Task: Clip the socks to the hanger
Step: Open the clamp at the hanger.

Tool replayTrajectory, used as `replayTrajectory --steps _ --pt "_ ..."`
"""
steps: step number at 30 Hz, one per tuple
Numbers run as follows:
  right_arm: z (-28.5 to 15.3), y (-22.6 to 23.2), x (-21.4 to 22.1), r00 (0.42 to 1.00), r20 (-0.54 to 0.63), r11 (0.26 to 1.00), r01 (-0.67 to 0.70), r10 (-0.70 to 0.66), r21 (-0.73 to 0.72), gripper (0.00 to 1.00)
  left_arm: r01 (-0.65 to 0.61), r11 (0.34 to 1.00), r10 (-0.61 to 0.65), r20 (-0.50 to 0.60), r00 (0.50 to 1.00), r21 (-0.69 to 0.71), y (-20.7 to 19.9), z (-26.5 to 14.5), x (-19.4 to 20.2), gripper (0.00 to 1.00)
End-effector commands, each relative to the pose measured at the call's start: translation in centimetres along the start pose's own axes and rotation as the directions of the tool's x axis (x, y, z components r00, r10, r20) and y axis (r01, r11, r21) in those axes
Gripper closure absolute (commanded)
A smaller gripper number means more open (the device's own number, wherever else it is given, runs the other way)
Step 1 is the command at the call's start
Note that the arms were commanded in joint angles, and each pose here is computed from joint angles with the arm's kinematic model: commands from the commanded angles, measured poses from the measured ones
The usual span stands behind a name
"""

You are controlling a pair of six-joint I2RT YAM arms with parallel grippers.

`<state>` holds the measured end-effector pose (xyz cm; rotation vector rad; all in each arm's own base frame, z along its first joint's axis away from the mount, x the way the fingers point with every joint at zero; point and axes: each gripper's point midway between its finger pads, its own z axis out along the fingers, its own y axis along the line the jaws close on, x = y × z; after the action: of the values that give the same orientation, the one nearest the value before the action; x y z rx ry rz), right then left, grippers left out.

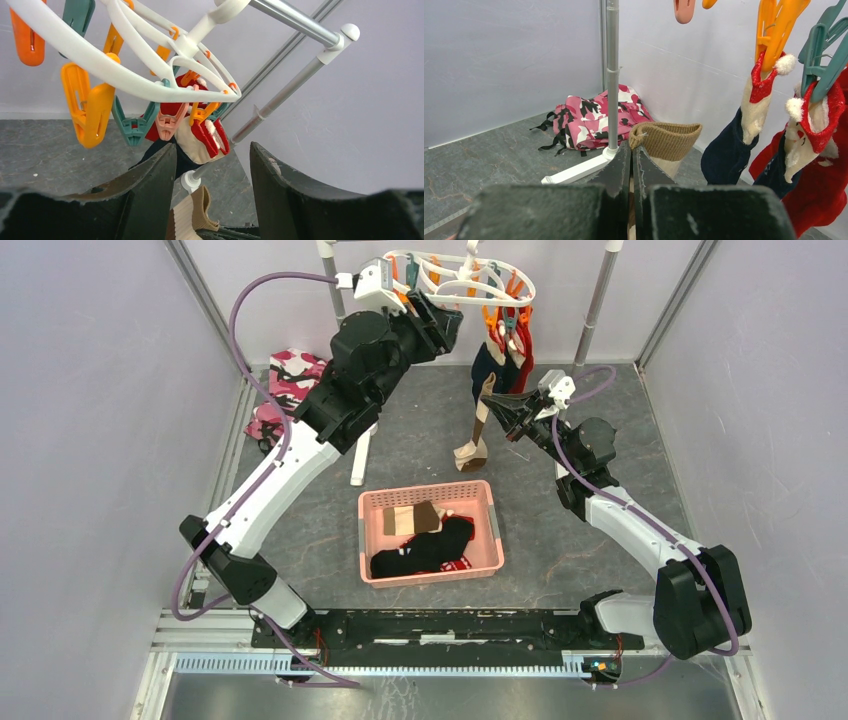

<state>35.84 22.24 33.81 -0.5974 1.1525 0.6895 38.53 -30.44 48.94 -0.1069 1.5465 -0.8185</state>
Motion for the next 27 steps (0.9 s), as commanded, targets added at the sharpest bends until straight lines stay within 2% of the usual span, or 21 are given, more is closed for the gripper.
replayTrajectory --steps 1,12,23,27 --pt "0.3 -0.5 -2.5 0.998 0.059 0.999 0.033 -0.034 0.024 1.00 0.036 0.999 -0.038 0.040 0.999 0.032 -1.2 0.7 -1.3 0.39" --pt "0.3 -0.6 -2.5 0.998 0.057 0.999 0.039 -0.040 0.027 1.00 -0.017 1.000 0.018 0.041 0.999 -0.022 0.1 3.4 0.2 0.40" --pt "0.3 -0.9 -2.3 0.998 0.050 0.998 0.043 -0.045 0.042 1.00 -0.058 0.994 0.065 0.075 0.995 -0.092 1.6 4.1 0.1 0.29" --pt "0.2 -1.0 -2.4 0.997 0.052 0.998 0.046 -0.048 0.045 1.00 -0.061 0.994 0.068 0.078 0.995 -0.087 1.6 4.5 0.3 0.29"
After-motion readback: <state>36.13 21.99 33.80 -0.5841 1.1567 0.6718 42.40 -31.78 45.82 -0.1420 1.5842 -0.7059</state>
